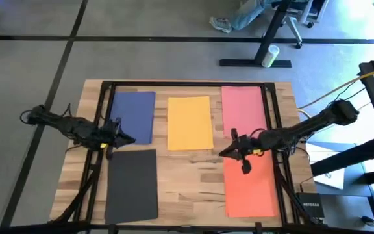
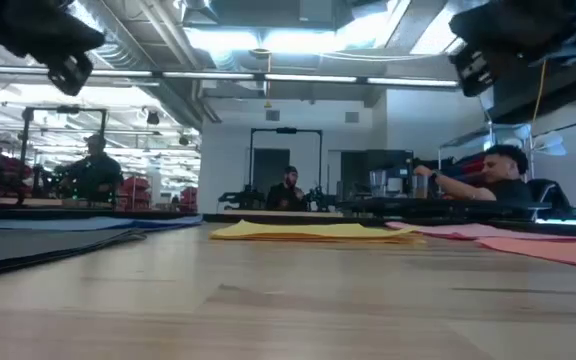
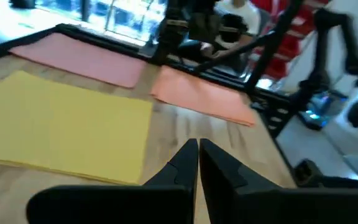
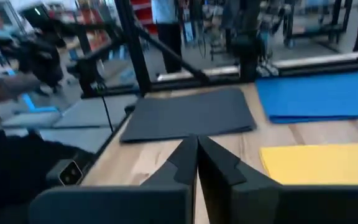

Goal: Organize paper
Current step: Return to Home Position

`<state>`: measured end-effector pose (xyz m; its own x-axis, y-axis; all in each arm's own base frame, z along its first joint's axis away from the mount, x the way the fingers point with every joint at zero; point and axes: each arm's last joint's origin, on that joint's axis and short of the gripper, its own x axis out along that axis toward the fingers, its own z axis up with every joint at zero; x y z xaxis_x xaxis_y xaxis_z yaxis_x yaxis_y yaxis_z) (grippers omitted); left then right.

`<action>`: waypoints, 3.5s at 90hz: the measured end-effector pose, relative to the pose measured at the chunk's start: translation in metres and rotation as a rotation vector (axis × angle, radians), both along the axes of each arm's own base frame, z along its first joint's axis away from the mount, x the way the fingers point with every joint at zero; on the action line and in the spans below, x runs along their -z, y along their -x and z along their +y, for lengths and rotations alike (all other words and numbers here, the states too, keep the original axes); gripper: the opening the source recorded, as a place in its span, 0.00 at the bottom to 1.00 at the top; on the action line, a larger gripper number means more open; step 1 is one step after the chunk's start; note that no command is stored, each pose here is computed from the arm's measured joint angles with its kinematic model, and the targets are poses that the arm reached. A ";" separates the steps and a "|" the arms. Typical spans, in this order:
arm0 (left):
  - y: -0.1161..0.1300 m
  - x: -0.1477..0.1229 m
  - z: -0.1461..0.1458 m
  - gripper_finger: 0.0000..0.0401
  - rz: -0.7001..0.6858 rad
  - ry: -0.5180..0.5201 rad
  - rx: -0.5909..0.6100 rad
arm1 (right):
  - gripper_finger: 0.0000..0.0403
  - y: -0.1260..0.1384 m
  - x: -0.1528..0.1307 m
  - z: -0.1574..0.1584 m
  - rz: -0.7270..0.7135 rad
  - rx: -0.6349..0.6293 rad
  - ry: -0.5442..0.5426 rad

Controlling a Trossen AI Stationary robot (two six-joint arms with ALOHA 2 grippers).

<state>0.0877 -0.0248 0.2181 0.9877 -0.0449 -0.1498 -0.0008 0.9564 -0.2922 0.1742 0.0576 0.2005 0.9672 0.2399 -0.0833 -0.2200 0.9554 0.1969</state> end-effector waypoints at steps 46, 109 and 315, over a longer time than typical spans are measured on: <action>0.017 0.025 -0.002 0.00 0.056 -0.022 0.030 | 0.00 0.031 0.010 -0.014 -0.069 0.092 0.006; 0.015 0.043 -0.027 0.00 -0.105 -0.064 0.190 | 0.00 0.076 0.020 -0.029 -0.217 0.110 -0.016; -0.004 0.047 0.049 0.00 -0.049 -0.266 -0.335 | 0.00 0.074 0.036 -0.074 -0.065 0.237 -0.018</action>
<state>0.0912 0.0239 0.1710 0.9475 0.3131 -0.0653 -0.3161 0.9478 -0.0428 0.0998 -0.0166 0.1648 0.9998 0.0066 -0.0169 -0.0030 0.9784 0.2069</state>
